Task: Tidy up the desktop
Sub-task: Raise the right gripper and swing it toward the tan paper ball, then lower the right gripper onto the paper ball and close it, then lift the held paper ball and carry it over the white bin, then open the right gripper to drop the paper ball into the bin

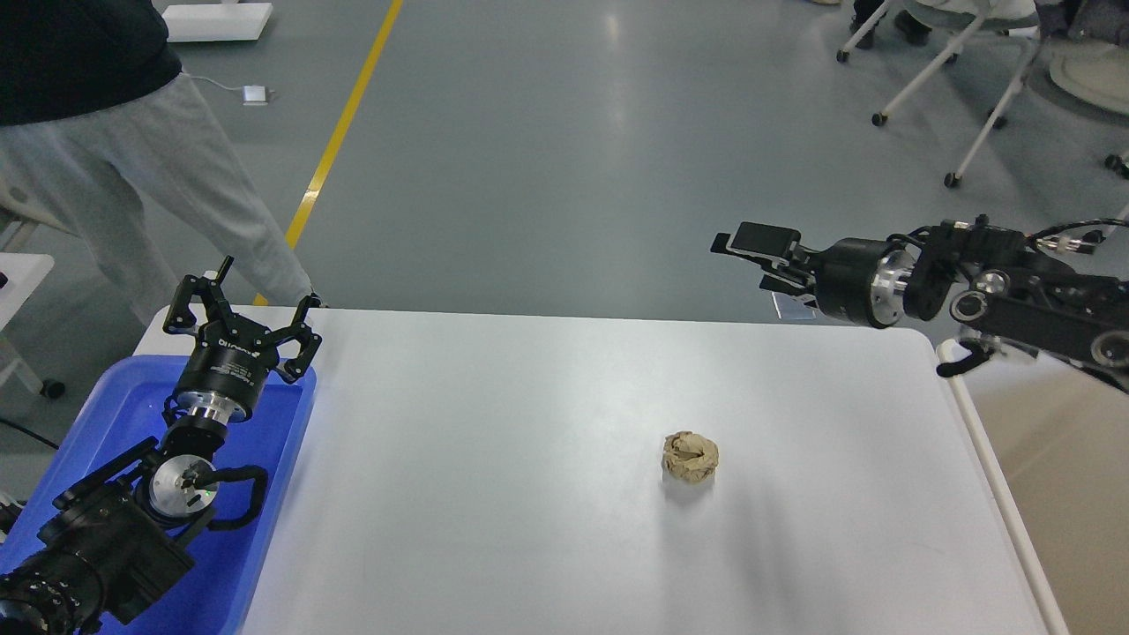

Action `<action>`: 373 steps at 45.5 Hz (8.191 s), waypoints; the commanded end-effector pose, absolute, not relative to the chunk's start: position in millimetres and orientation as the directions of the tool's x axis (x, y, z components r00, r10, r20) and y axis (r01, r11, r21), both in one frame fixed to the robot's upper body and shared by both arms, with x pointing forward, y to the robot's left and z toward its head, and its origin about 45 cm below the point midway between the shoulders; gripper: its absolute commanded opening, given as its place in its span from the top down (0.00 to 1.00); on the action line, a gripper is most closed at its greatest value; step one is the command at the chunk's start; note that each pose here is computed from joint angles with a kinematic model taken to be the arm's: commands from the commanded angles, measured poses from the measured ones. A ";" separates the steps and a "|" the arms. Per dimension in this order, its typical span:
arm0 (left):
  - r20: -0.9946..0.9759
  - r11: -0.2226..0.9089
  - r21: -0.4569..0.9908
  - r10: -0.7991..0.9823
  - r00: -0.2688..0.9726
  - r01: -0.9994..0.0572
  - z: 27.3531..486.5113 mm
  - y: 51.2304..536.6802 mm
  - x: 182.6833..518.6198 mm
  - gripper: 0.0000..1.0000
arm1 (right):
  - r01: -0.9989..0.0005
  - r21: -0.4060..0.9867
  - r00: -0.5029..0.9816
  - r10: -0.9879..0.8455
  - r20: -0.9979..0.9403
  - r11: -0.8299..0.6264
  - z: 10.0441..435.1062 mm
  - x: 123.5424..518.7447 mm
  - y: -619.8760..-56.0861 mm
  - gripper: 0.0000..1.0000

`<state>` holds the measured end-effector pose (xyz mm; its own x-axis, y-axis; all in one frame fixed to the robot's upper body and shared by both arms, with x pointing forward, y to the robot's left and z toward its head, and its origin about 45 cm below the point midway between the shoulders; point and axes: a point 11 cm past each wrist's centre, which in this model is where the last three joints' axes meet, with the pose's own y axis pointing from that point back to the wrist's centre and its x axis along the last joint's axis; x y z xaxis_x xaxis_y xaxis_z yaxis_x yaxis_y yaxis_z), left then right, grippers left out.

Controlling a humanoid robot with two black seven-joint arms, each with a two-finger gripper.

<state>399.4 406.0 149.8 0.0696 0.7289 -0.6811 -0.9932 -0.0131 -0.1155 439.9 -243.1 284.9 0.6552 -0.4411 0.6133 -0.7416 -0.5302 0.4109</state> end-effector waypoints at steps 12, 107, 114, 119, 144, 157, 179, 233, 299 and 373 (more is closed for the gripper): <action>-0.681 -0.013 -0.116 0.729 0.070 -0.993 150.2 405.8 399.9 0.00 | -0.615 0.692 0.753 -0.021 0.658 -0.378 211.8 416.7 -186.7 0.00; -0.681 -0.013 -0.116 0.729 0.070 -0.993 150.2 405.8 399.9 0.00 | -0.623 0.698 0.682 0.193 0.706 -0.352 84.8 382.4 -159.3 0.00; -0.681 -0.013 -0.116 0.729 0.070 -0.993 150.2 405.8 399.9 0.00 | -0.619 0.704 0.688 0.193 0.700 -0.347 80.5 379.9 -162.0 0.00; -0.681 -0.013 -0.116 0.729 0.070 -0.993 150.2 405.8 399.9 0.00 | -0.615 0.707 0.685 0.207 0.698 -0.348 76.3 377.3 -164.3 0.00; -0.681 -0.013 -0.116 0.729 0.070 -0.993 150.2 405.8 399.9 0.00 | -0.634 0.679 0.646 0.228 0.728 -0.371 61.9 372.8 -158.9 0.00; -0.681 -0.013 -0.116 0.729 0.070 -0.993 150.2 405.8 399.9 0.00 | -0.642 0.673 0.609 0.289 0.739 -0.367 55.1 371.6 -170.3 0.56; -0.681 -0.013 -0.116 0.729 0.070 -0.993 150.2 405.8 399.9 0.00 | -0.659 0.657 0.589 0.292 0.754 -0.367 64.3 383.9 -173.7 1.00; -0.681 -0.013 -0.115 0.729 0.069 -0.993 149.6 406.0 399.4 0.00 | -0.645 0.653 0.570 0.319 0.757 -0.398 374.4 435.8 -197.0 1.00; -0.681 -0.013 -0.115 0.729 0.069 -0.993 149.6 406.0 399.4 0.00 | -0.836 0.544 0.431 -0.518 0.739 0.080 282.0 362.4 -525.9 1.00; -0.681 -0.013 -0.115 0.729 0.069 -0.993 149.6 406.0 399.4 0.00 | -0.561 0.553 0.053 -0.639 0.767 0.616 107.0 298.1 -603.5 1.00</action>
<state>399.4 406.0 149.6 0.0692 0.7288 -0.6812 -0.9933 -0.0131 -0.1148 296.1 -601.2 102.9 0.1005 -0.6618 0.7429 -0.5687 0.5745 0.5887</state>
